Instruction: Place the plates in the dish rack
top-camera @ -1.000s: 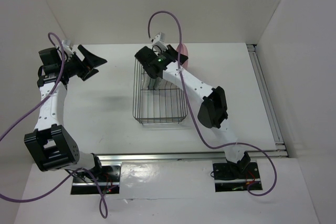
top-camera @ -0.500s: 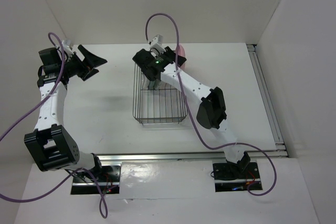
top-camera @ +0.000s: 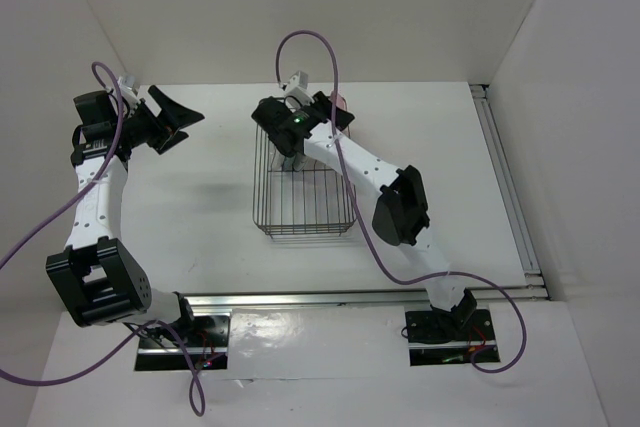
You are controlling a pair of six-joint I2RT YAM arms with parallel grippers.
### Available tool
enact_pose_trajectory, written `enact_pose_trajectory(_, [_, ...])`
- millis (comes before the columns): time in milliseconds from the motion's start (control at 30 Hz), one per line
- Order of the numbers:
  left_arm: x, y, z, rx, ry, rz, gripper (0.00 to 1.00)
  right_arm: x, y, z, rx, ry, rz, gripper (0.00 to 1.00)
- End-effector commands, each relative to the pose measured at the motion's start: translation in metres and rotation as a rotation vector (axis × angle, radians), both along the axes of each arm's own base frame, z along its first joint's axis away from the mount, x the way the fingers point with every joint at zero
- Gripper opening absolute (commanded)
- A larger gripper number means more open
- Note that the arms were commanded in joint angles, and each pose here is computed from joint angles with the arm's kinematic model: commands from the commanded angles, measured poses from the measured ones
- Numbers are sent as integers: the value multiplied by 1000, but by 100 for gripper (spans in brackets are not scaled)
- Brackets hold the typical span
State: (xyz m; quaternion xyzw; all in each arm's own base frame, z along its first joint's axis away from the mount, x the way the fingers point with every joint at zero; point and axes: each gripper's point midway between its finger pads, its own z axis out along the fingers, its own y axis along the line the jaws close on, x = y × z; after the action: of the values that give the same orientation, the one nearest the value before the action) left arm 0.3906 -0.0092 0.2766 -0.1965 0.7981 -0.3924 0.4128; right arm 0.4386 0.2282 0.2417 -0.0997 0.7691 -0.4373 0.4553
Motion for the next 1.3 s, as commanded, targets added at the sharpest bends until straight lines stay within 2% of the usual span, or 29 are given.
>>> enact_pose_trajectory(0, [-1, -5, 18, 16, -73, -30, 100, -2, 8, -1, 64, 13, 22, 50])
enact_pose_trajectory(100, [-1, -5, 18, 16, -73, -30, 100, 0, 9, -5, 124, 32, 34, 51])
enact_pose_trajectory(600, [-1, -5, 18, 16, -73, -30, 100, -2, 5, -18, 235, 96, 51, 53])
enact_pose_trajectory(1000, [-1, -5, 18, 16, -73, -30, 100, -1, 23, 17, 431, 49, 141, 56])
enact_pose_trajectory(1133, [-1, -5, 18, 16, -73, -30, 100, -3, 25, 23, 455, 53, 163, 56])
enact_pose_trajectory(1267, [0, -3, 17, 21, -71, -21, 100, -5, 39, 50, 531, 18, 242, 59])
